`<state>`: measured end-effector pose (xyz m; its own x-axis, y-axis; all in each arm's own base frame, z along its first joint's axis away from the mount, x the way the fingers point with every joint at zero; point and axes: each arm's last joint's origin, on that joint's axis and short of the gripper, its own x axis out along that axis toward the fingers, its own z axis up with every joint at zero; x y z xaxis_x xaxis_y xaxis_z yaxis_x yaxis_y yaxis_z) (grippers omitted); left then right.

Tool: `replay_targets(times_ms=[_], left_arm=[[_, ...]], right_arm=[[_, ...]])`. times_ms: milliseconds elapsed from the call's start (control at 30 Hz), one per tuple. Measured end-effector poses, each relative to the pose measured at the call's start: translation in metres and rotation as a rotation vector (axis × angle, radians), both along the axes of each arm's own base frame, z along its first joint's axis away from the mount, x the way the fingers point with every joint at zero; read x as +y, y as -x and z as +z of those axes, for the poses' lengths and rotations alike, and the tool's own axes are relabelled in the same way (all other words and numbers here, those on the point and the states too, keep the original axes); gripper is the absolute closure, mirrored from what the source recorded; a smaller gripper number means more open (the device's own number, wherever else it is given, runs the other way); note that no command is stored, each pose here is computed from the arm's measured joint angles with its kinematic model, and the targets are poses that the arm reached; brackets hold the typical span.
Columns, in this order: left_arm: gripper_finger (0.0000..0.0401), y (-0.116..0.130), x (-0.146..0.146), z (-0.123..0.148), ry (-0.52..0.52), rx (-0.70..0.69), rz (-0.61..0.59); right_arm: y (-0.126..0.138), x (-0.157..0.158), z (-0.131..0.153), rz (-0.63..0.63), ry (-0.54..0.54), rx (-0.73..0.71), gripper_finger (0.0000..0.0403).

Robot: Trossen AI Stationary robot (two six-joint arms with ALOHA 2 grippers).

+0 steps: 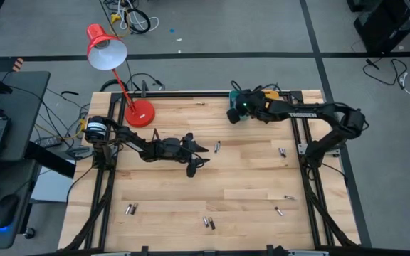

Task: Sort batteries
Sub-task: Put the black battery into the green bin

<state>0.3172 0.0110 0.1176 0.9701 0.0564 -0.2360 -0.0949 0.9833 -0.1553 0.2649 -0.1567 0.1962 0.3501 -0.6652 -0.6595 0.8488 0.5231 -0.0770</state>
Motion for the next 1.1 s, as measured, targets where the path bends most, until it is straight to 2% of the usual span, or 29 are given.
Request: replay_targets(times_ms=[200,500,633,733,900,1100], left_arm=[[0.0183,0.0,-0.006,0.002,0.0,0.003,-0.024],[0.0183,0.006,-0.018,0.019,-0.005,0.032,-0.061],[0.0183,0.015,-0.031,0.031,-0.008,0.095,-0.096],[0.0183,0.026,-0.042,0.041,0.003,0.171,-0.08],[0.0183,0.047,-0.07,0.058,0.013,0.228,-0.066],[0.0183,0.076,-0.1,0.061,-0.031,0.318,0.069]], right_arm=[[0.0,-0.002,0.0,-0.05,0.043,0.014,0.028],[-0.009,0.014,0.002,0.011,0.062,0.001,0.0277],[-0.018,0.035,0.004,0.08,0.06,-0.008,0.0277],[-0.026,0.054,0.006,0.139,0.066,-0.025,0.0278],[-0.037,0.093,0.012,0.173,0.131,-0.075,0.0278],[-0.046,0.134,0.018,0.261,0.182,-0.145,0.0278]])
